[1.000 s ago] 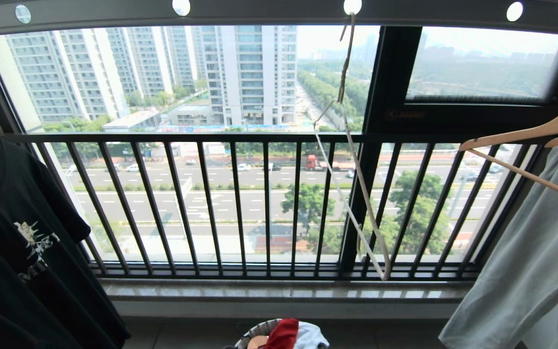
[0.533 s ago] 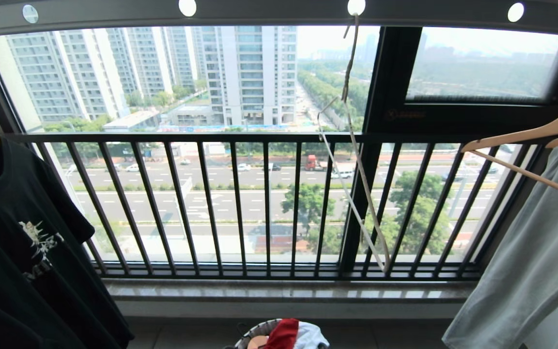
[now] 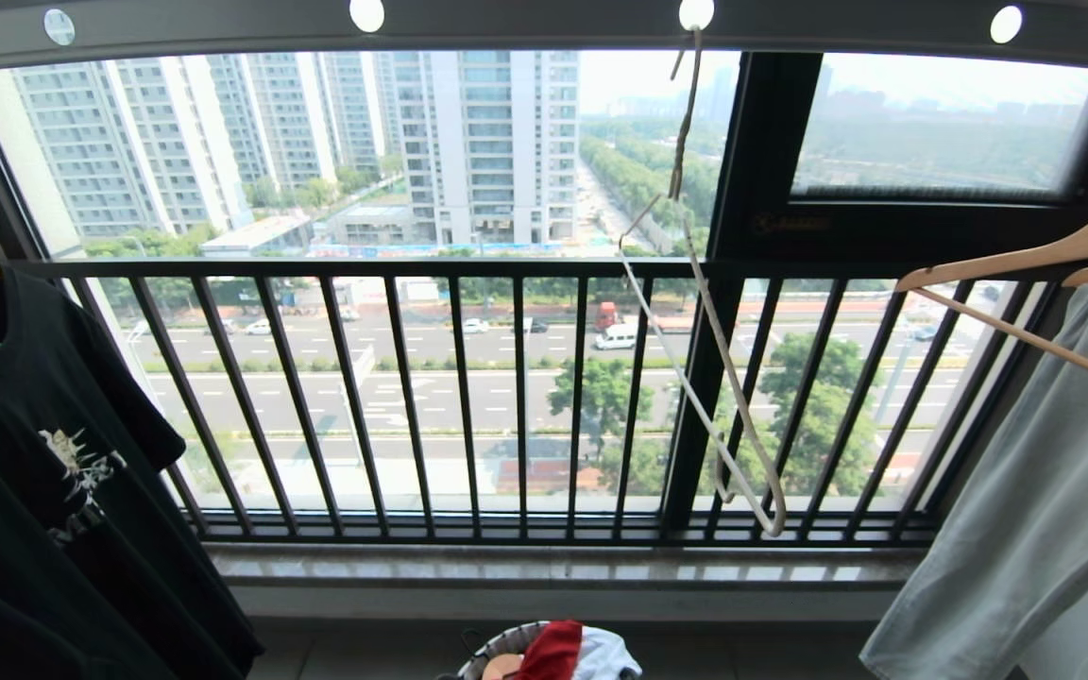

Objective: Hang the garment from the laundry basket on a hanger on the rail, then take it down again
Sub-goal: Pick up the clothes rack on the clothesline

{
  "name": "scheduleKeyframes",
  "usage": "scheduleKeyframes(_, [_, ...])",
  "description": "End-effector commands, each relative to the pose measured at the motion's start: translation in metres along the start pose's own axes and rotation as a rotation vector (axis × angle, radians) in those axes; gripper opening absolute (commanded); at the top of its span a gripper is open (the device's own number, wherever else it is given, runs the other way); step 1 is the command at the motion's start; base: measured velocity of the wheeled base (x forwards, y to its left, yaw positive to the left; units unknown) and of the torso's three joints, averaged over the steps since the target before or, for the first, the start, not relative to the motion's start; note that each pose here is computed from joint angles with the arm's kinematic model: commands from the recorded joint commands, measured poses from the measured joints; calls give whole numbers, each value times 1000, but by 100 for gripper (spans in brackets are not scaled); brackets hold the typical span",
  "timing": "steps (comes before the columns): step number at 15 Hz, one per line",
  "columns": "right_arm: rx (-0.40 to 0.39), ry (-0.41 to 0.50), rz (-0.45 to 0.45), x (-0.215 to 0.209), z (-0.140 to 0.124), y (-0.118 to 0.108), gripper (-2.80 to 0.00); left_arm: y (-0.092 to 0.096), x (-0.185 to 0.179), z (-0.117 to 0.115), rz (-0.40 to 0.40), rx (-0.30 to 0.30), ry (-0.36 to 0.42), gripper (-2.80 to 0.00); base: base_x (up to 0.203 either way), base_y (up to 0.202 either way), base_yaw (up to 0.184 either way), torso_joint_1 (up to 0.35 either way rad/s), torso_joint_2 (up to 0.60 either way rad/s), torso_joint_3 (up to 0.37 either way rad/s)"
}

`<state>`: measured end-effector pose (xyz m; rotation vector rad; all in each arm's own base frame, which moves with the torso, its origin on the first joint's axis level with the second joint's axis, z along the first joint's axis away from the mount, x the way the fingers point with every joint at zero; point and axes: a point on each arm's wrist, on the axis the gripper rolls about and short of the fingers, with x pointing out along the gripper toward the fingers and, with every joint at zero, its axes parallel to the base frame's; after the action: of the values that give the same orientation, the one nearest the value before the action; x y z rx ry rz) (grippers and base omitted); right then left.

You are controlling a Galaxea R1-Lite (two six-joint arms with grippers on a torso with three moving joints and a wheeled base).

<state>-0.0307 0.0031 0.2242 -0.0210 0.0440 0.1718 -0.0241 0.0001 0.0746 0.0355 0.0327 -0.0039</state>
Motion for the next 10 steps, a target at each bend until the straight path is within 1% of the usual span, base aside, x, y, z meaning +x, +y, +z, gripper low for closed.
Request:
scheduleKeyframes(1, [20,116,27,42,36,-7,-280,0,0,0,0,0,1,-280,0,0,0,0,0,0])
scheduleKeyframes(5, [47,170,75,95,106,-14,-280,0,0,0,0,0,1,-280,0,0,0,0,0,0])
scheduleKeyframes(7, [109,208,126,118,138,-12,-280,0,0,0,0,0,1,-280,0,0,0,0,0,0])
scheduleKeyframes(8, [144,247,160,131,146,-7,-280,0,0,0,1,1,1,-280,0,0,0,0,0,0])
scheduleKeyframes(9, [167,287,196,143,150,3,-280,0,0,0,0,0,2,-280,0,0,0,0,0,0])
scheduleKeyframes(10, [173,318,213,151,151,15,-280,0,0,0,0,0,1,-280,0,0,0,0,0,0])
